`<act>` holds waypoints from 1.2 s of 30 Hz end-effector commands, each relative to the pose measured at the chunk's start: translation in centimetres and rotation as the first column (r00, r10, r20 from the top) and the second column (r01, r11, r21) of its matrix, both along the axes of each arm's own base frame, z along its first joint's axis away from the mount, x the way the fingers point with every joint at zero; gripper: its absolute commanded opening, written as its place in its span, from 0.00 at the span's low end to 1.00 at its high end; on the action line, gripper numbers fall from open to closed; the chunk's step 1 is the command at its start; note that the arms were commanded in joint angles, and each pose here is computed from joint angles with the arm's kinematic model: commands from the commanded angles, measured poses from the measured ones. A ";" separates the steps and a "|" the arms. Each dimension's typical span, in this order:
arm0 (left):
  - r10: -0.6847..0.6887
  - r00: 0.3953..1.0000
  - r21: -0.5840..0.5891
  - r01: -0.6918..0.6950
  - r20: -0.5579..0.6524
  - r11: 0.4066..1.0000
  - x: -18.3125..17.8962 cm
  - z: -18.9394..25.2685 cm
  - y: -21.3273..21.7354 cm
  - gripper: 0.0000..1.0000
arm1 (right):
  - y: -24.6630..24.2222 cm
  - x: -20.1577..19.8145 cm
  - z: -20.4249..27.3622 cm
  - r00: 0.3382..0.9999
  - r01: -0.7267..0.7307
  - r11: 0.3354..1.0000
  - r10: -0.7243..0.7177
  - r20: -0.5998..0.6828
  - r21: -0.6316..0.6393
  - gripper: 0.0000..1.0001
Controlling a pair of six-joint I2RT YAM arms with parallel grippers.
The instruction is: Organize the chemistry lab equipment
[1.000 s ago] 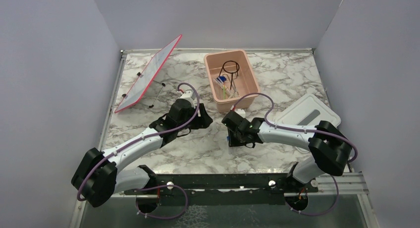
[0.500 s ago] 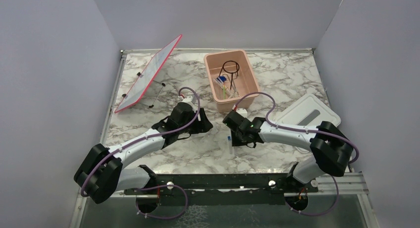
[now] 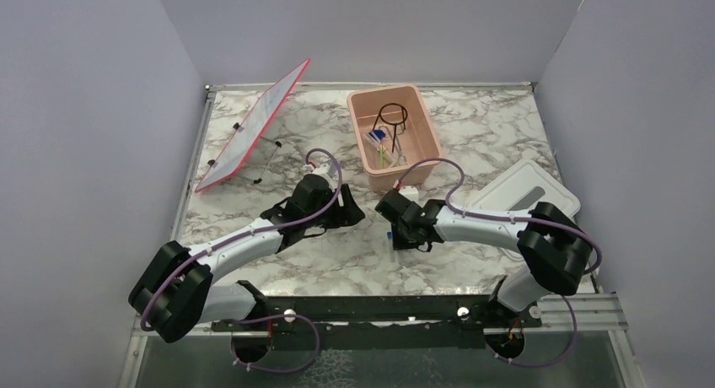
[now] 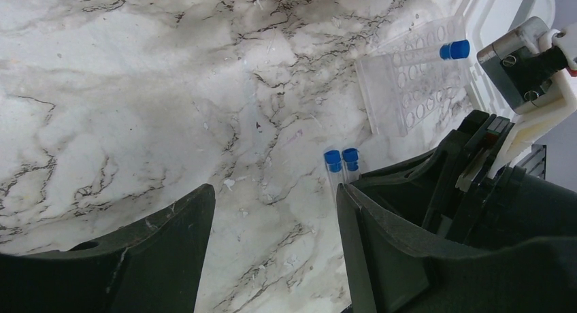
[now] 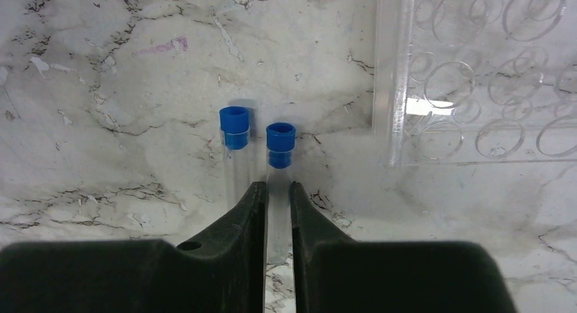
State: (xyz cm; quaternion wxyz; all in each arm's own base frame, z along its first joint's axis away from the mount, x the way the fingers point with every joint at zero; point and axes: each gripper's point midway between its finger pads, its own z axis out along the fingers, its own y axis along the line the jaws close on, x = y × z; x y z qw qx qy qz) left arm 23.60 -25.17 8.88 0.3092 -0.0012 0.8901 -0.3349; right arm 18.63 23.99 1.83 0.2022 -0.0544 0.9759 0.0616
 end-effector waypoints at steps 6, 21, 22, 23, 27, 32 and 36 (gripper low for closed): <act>-0.052 0.995 -0.077 0.058 0.080 0.995 0.1 2.7 -1.1 0.81 | -0.6 2.1 4.2 0.984 0.033 0.999 -0.040 0.174 0.043 0.14; -0.229 0.879 -0.353 0.390 0.419 0.851 -3.6 16.6 -4.2 0.74 | 4.9 4.3 25.8 0.817 -0.239 0.735 -0.202 0.541 0.635 0.15; -0.241 0.871 -0.363 0.410 0.428 0.837 -3.9 17.3 -4.4 0.73 | 5.1 4.2 26.7 0.812 -0.254 0.713 -0.211 0.545 0.653 0.15; -0.251 0.866 -0.368 0.424 0.433 0.828 -4.2 17.8 -4.5 0.72 | 5.3 4.1 27.4 0.807 -0.265 0.694 -0.220 0.547 0.670 0.15; -0.264 0.869 -0.381 0.431 0.418 0.818 -4.4 18.0 -5.1 0.64 | 6.0 3.8 29.7 0.796 -0.310 0.619 -0.245 0.553 0.722 0.15; -0.264 0.867 -0.378 0.434 0.423 0.818 -4.2 18.4 -5.7 0.46 | 6.5 3.4 30.1 0.802 -0.331 0.599 -0.228 0.552 0.729 0.15; -0.246 0.857 -0.356 0.426 0.453 0.832 -3.9 18.5 -5.5 0.34 | 6.6 3.3 29.2 0.816 -0.318 0.609 -0.214 0.537 0.727 0.15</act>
